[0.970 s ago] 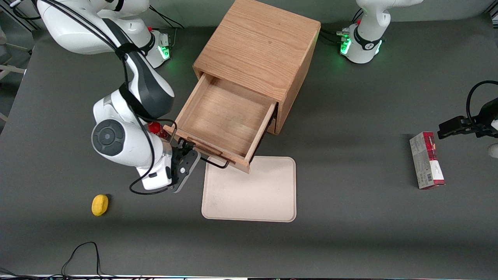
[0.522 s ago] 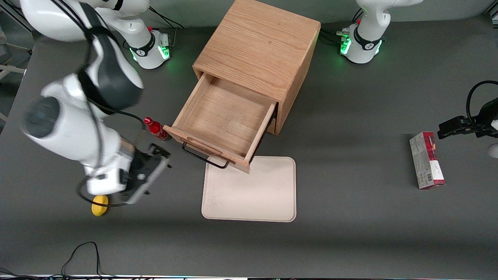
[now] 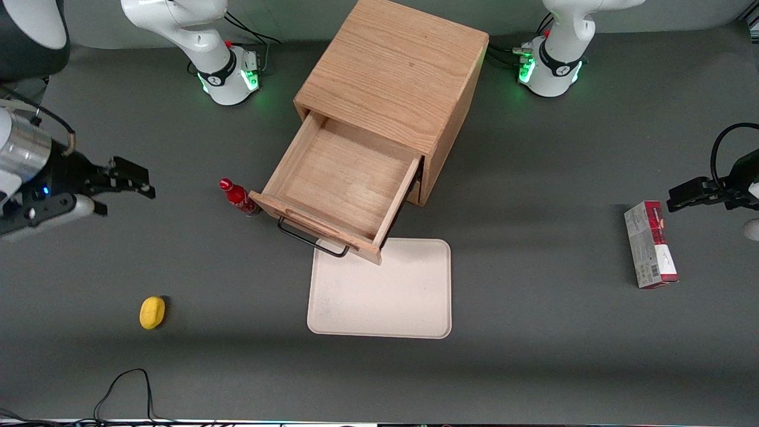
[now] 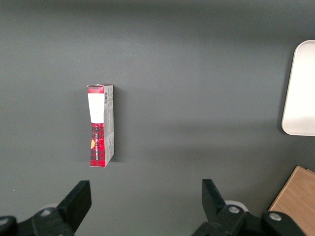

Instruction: Open upper drawer

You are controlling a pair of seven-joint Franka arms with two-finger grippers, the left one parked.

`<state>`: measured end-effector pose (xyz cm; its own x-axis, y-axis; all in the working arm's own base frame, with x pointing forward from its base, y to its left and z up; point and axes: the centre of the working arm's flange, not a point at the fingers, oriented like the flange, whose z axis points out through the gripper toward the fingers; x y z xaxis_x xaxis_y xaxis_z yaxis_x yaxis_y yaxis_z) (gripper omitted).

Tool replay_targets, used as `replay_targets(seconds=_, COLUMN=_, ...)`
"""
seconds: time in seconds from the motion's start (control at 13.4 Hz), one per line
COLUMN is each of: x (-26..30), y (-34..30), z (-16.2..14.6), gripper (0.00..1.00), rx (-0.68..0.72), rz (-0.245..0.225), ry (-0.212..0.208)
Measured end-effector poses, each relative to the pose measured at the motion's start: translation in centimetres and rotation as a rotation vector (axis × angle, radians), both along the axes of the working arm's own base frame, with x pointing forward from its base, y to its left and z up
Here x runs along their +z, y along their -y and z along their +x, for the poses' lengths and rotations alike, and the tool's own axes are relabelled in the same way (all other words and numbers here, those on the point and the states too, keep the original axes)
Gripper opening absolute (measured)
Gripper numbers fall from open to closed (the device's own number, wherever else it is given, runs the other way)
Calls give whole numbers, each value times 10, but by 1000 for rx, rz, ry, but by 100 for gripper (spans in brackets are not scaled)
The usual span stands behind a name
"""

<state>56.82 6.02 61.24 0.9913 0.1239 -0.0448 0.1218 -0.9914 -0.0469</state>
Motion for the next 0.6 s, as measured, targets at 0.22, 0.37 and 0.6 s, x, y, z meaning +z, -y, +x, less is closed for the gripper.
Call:
replay_targets(seconds=0.22, x=8, y=8, z=-59, gripper=100, rx=-105, rz=-42, ry=-8)
replay_targets(seconds=0.37, x=15, y=11, z=-79, gripper=100, rx=-117, rz=-42, ry=3)
replay_targets(seconds=0.6, x=8, y=11, z=-76, gripper=100, rx=-120, rz=-41, ry=9)
